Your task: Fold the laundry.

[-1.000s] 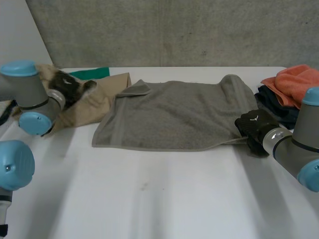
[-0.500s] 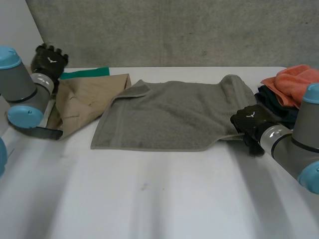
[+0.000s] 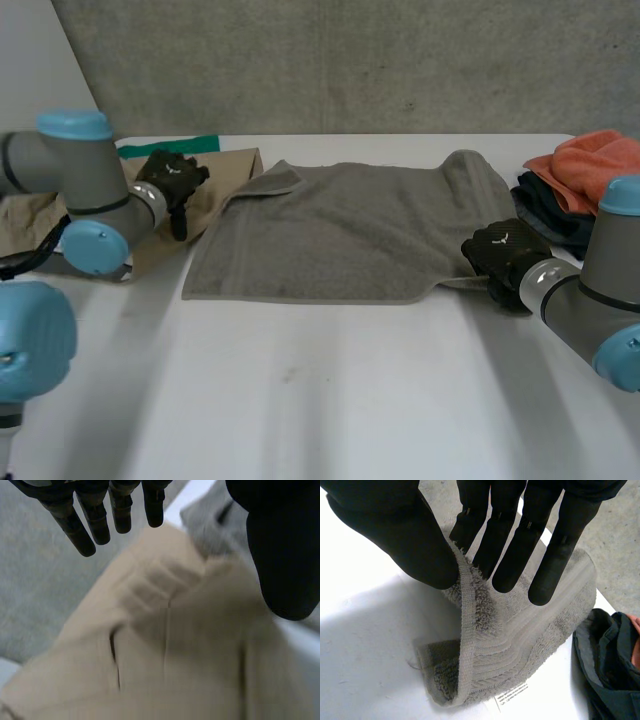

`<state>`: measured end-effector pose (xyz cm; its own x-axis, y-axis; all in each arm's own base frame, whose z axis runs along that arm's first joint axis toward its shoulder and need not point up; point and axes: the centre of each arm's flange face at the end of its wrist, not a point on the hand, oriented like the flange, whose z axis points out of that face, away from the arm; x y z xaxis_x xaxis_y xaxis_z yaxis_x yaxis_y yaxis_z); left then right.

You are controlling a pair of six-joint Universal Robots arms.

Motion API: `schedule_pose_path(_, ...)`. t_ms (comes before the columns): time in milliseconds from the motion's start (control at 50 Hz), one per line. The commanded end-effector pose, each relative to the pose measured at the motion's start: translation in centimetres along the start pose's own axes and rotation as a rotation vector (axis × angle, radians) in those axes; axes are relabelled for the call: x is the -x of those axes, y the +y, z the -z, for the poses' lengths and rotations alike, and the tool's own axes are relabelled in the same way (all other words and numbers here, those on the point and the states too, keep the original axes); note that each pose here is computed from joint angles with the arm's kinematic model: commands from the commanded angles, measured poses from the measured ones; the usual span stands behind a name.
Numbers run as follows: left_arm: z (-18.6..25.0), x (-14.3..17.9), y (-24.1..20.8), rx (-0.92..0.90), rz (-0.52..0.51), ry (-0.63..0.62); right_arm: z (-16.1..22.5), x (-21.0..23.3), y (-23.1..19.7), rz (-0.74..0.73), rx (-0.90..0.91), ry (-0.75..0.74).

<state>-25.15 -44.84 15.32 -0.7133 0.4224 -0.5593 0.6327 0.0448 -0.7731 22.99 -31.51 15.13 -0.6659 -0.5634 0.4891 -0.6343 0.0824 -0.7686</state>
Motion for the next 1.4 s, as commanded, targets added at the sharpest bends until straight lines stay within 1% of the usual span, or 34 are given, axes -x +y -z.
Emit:
schedule_pose_path(20,-2.6,1.1,3.8,0.09,-0.158,-0.132,-0.2,-0.3,0.2,0.005,0.003,0.005)
schedule_pose_path(40,-2.9,1.5,4.0,0.093,-0.179,-0.152,-0.3,-0.4,0.2,0.005,0.004,0.007)
schedule_pose_path(60,-3.4,2.1,4.7,0.1,-0.223,-0.195,-0.3,-0.4,0.1,0.005,0.0,0.007)
schedule_pose_path(120,-4.2,3.7,5.4,0.104,-0.283,-0.285,-0.3,-0.5,0.0,0.006,-0.001,0.012)
schedule_pose_path(140,-4.7,5.2,6.0,0.114,-0.32,-0.359,-0.3,-0.6,0.0,0.006,-0.003,0.013)
schedule_pose_path(200,-5.1,8.0,7.1,0.154,-0.395,-0.489,-0.2,-0.5,-0.1,0.007,-0.006,0.011)
schedule_pose_path(240,-5.1,8.8,7.3,0.174,-0.42,-0.524,-0.1,-0.5,-0.2,0.008,-0.007,0.007)
schedule_pose_path(280,-5.0,8.8,7.0,0.17,-0.424,-0.525,-0.1,-0.4,-0.3,0.005,-0.01,0.006)
schedule_pose_path(340,-4.6,8.7,6.1,0.146,-0.386,-0.509,0.1,-0.4,-0.6,0.006,-0.017,0.006)
schedule_pose_path(360,-4.1,8.6,5.4,0.134,-0.347,-0.494,0.2,-0.3,-0.9,0.009,-0.025,0.007)
schedule_pose_path(440,-2.7,8.1,3.3,0.069,-0.249,-0.44,1.0,-0.5,-2.1,0.01,-0.054,0.015)
schedule_pose_path(500,-1.7,7.9,1.8,0.018,-0.209,-0.401,1.6,-0.6,-3.0,0.005,-0.074,0.019)
schedule_pose_path(560,0.1,7.2,0.1,-0.016,-0.171,-0.343,2.7,-1.1,-4.9,-0.001,-0.121,0.034)
schedule_pose_path(680,4.2,5.7,-2.0,-0.005,-0.109,-0.232,5.8,-1.8,-10.3,-0.017,-0.259,0.038)
schedule_pose_path(740,6.6,4.4,-2.9,0.0,-0.053,-0.157,7.7,-2.0,-12.8,-0.01,-0.306,0.026)
schedule_pose_path(760,7.8,3.5,-3.2,0.003,-0.012,-0.11,8.1,-2.0,-13.5,-0.008,-0.315,0.023)
schedule_pose_path(820,9.4,1.7,-3.6,0.013,0.062,-0.035,10.0,-2.2,-15.7,-0.002,-0.347,0.013)
schedule_pose_path(840,10.3,0.5,-3.8,0.018,0.108,0.008,10.9,-2.3,-16.7,0.002,-0.36,0.012)
schedule_pose_path(900,11.4,-1.7,-3.8,0.034,0.17,0.07,12.1,-2.5,-18.0,0.002,-0.371,0.008)
schedule_pose_path(920,12.0,-3.1,-3.7,0.046,0.205,0.105,12.9,-2.4,-18.7,0.001,-0.377,0.002)
schedule_pose_path(980,12.7,-5.1,-3.6,0.065,0.25,0.147,13.9,-2.3,-19.7,-0.007,-0.39,-0.001)
schedule_pose_path(1000,13.0,-6.4,-3.6,0.076,0.278,0.17,14.5,-2.0,-20.2,-0.013,-0.398,-0.005)
schedule_pose_path(1060,13.3,-8.3,-3.4,0.097,0.306,0.196,15.4,-1.7,-21.0,-0.014,-0.411,-0.007)
schedule_pose_path(1080,13.5,-9.5,-3.2,0.115,0.316,0.206,15.9,-1.4,-21.4,-0.013,-0.422,-0.006)
schedule_pose_path(1180,13.5,-12.4,-2.9,0.148,0.321,0.186,17.1,-1.1,-22.5,-0.012,-0.45,0.027)
schedule_pose_path(1240,13.0,-13.0,-2.7,0.155,0.313,0.149,17.6,-1.1,-22.9,-0.018,-0.46,0.037)
schedule_pose_path(1320,11.4,-12.4,-2.7,0.131,0.316,0.027,18.0,-1.3,-23.0,-0.022,-0.462,0.055)
schedule_pose_path(1340,10.7,-11.8,-2.9,0.114,0.325,-0.027,17.9,-1.5,-22.8,-0.026,-0.454,0.062)
schedule_pose_path(1380,10.1,-10.6,-3.0,0.1,0.333,-0.083,17.5,-1.9,-22.4,-0.024,-0.434,0.077)
schedule_pose_path(1400,9.8,-9.1,-3.3,0.096,0.338,-0.122,17.0,-2.4,-21.9,-0.025,-0.41,0.091)
